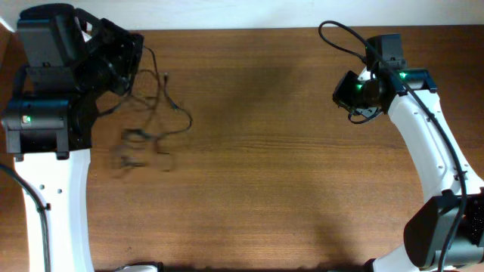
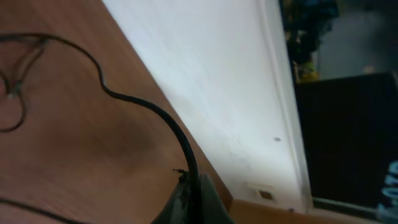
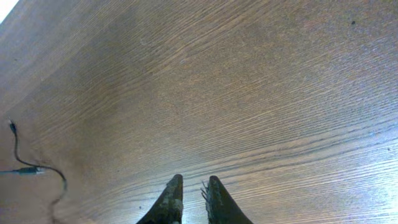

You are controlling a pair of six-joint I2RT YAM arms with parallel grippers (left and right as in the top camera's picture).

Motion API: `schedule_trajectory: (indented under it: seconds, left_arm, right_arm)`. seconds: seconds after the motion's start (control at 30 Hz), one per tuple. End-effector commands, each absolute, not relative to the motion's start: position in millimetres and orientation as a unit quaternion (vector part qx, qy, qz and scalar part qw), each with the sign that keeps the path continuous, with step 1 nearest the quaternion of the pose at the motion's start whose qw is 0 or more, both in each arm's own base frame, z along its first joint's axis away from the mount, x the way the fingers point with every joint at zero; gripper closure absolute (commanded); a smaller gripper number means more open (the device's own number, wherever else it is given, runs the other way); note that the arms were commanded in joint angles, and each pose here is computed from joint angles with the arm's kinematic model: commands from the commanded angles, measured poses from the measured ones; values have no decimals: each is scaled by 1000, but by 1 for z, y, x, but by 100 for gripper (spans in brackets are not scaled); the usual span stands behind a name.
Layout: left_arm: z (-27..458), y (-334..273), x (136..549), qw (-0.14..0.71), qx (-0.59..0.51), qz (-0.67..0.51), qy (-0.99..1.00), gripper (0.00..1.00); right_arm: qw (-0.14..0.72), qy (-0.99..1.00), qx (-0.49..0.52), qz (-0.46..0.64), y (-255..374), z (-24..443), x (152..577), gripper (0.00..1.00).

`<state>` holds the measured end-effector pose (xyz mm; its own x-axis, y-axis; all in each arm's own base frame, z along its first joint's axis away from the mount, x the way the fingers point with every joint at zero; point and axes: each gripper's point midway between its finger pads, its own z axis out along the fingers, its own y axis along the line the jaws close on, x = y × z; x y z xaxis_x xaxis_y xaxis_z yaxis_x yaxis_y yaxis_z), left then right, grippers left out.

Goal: Untangle cables

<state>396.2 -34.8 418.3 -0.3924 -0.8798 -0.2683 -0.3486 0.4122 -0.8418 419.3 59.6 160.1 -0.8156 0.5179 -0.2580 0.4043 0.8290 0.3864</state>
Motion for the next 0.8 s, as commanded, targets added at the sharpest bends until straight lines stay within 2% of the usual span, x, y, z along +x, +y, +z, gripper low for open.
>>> schedule_trajectory:
  seconds: [0.0,0.17,0.23,0.33,0.43,0.53,0.77]
  left_arm:
    - [449,-59,389,376,-344,-420,751,100]
    - [473,-73,394,390,-296,-464,738,100]
    - [473,-79,394,380,-299,-473,736,100]
    - [475,-100,389,359,-294,-494,735,100]
    - [488,-123,387,365,-262,-515,730,100]
    - [498,-138,385,375,-241,-527,724,100]
    - [509,-157,381,379,-230,-543,713,100]
  right_arm:
    - [171,941,242,161,63,152,420,85]
    - [159,931,205,257,97,166,424,85]
    - [169,914,122,349,129,189,427,84]
    - [185,872,14,453,170,225,423,75]
    - [183,847,-37,497,199,242,414,61]
    - [170,843,-59,507,221,244,403,51]
    - [144,836,-101,519,266,247,378,37]
